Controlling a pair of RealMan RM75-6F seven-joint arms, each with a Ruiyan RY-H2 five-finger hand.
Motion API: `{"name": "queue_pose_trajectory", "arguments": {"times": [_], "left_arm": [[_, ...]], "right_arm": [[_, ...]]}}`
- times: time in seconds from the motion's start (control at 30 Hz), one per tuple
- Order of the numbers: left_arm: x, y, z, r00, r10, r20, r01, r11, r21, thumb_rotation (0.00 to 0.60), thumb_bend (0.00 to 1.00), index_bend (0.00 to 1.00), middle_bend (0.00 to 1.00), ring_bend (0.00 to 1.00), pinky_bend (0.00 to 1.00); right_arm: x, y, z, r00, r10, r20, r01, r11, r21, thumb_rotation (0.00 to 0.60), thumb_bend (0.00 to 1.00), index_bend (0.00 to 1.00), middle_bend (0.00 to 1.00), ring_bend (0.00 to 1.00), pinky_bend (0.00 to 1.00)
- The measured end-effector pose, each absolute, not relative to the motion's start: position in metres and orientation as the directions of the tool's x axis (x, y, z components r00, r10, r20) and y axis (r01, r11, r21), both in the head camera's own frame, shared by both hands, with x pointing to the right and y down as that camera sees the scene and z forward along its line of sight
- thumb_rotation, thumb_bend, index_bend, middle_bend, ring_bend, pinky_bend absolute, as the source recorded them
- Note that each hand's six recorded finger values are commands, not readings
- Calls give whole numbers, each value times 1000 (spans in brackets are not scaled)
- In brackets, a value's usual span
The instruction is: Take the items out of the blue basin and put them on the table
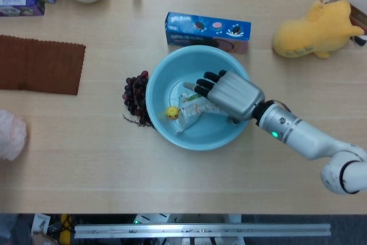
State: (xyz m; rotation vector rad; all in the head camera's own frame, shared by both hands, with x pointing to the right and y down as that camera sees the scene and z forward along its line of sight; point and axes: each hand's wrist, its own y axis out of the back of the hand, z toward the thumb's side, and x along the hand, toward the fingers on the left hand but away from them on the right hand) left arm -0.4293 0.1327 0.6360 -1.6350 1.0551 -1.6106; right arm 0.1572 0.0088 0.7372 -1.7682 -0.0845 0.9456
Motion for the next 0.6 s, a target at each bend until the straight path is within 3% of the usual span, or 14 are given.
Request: {"name": "queue_pose_trajectory", "arguments": {"times": [0.23,0.6], "left_arm": [[-431,133,634,-61,-860,506,-124,-497,-859,600,270,190,251,233,333],[-430,133,635,-61,-859,508,-126,-498,-858,600,270,190,251,233,333]], "right_arm": [[140,2,743,672,499,-548,-379,-403,-833,600,176,252,331,257,470],[127,-3,756,638,500,-586,-482,-334,-810,600,183,266,340,277,500]]}}
